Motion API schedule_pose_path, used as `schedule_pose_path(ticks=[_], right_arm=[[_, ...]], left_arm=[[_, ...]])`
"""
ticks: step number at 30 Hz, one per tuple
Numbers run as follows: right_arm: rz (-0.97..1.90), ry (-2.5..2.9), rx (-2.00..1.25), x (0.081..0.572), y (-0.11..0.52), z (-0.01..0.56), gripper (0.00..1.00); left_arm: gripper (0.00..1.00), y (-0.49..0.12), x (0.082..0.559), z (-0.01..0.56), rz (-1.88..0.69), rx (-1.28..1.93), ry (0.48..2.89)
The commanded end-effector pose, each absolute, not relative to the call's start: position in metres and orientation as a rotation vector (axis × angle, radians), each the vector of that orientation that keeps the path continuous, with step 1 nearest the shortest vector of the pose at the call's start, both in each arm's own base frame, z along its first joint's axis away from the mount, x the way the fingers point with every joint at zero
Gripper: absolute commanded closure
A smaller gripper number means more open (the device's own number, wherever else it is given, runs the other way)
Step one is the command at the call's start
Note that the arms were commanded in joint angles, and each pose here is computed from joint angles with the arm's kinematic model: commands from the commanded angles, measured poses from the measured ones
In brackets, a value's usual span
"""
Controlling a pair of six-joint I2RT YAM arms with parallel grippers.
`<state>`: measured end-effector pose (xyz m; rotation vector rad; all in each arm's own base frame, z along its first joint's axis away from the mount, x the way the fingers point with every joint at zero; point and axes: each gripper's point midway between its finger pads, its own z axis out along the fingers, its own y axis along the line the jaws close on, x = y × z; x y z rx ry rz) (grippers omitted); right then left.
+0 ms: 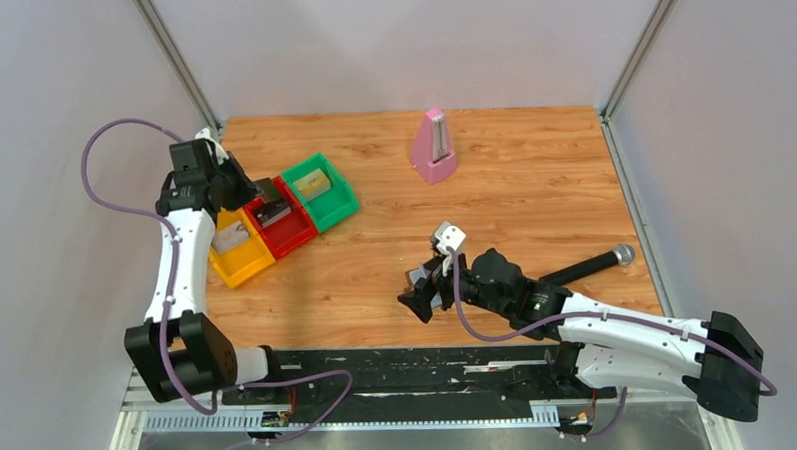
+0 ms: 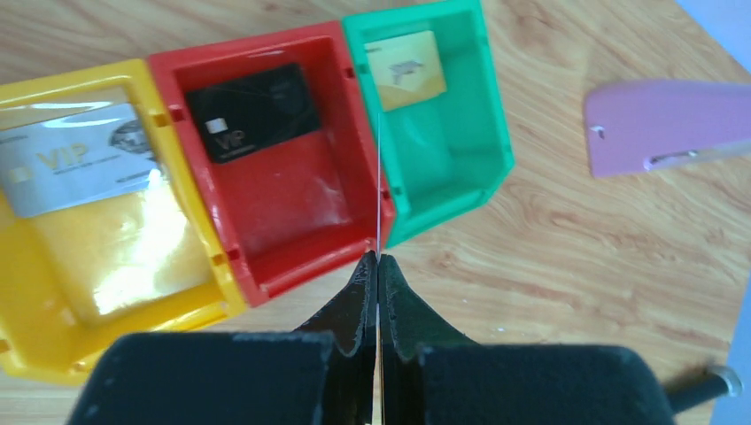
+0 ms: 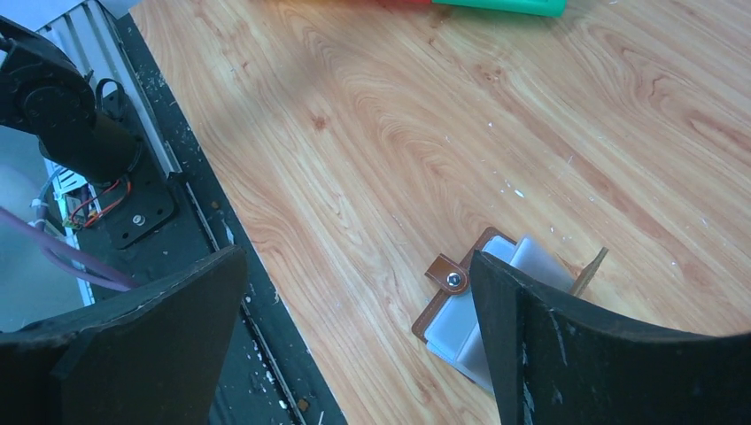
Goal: Take the credit cards out of the card holder
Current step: Place the credit card in the storage box.
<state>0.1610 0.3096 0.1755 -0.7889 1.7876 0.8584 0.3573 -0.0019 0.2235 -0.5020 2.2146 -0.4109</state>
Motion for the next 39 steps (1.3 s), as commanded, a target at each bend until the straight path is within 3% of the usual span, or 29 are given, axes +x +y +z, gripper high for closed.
schedule_pose_path(ticks=[1, 27, 39], right_arm=[[0.92, 1.719, -0.744, 0.16, 0.312, 0.213, 0.0], [0.855, 1.705, -0.701, 0.165, 0.294, 0.218, 0.0], [0.829, 1.73, -0.707, 0.169, 0.297, 0.212, 0.0]], left_arm=[[1.0, 0.027, 0.374, 0.22, -0.362, -0.539, 2.232], [1.0, 0.054, 0.432, 0.142, -0.388, -0.721, 2.359], [0.92, 0.06, 0.439, 0.124, -0.369, -0.749, 2.384]])
